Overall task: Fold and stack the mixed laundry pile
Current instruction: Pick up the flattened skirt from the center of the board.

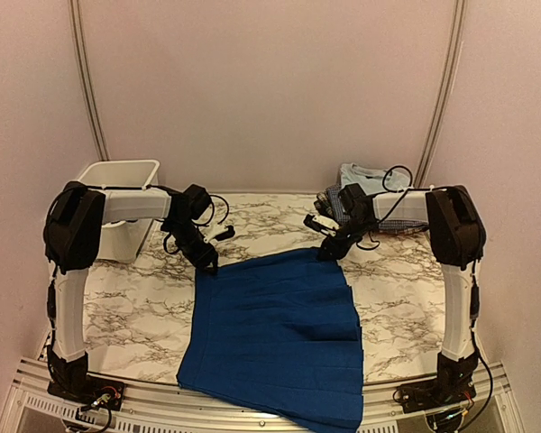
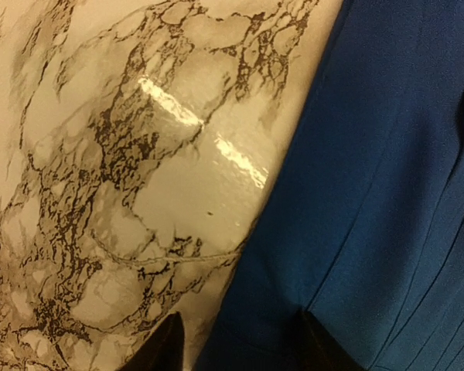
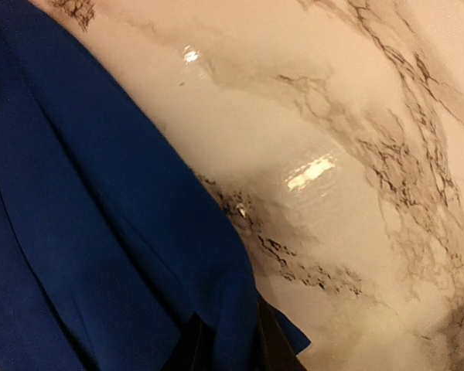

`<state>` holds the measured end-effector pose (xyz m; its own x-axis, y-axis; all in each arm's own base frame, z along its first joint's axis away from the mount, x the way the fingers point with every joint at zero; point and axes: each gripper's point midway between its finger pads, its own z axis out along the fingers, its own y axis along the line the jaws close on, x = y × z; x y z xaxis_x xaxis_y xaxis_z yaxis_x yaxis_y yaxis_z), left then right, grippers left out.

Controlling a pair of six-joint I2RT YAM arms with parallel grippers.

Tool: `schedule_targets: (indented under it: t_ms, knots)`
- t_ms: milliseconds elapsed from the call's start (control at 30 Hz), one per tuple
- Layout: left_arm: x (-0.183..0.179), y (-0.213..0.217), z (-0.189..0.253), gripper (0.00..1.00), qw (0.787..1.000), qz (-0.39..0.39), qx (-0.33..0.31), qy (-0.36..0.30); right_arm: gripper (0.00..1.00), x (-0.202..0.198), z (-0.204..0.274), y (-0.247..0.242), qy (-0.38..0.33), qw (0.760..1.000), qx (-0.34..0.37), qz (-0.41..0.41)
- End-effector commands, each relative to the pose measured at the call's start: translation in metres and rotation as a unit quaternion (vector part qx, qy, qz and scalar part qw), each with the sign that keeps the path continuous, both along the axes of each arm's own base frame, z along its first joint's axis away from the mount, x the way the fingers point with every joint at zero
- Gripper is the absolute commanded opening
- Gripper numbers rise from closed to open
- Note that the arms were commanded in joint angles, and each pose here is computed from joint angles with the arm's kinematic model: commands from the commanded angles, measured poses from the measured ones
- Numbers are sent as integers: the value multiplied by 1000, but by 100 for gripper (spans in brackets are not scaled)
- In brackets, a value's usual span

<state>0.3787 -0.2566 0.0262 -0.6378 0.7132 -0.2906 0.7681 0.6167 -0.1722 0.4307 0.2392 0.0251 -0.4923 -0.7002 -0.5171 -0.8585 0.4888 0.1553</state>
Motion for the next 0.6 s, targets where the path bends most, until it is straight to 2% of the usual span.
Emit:
schedule_targets:
  t_ms: [0, 100, 200, 233, 267, 400, 567]
  knots:
    - [-11, 7, 5, 41, 1000, -16, 22, 5, 12, -4, -19, -13, 20, 998, -57, -26]
    - [-11, -1, 2, 30, 1000, -23, 18, 7, 0, 17, -13, -14, 2, 996, -73, -53]
    - [-16, -6, 1, 17, 999, -32, 10, 14, 0, 33, -1, -12, -14, 995, -71, -70]
    - [-16, -7, 2, 7, 999, -31, 8, 13, 0, 38, 1, -13, -19, 994, -74, -80]
    - [-12, -7, 4, 0, 1000, -25, 12, 8, 0, 42, 4, -14, -23, 993, -76, -88]
    - [26, -11, 15, 0, 999, 22, 16, -33, 0, 73, 27, -20, -67, 986, -83, -128]
    - [115, -4, 43, 0, 984, 115, 30, -133, 0, 146, 90, -35, -152, 965, -58, -206]
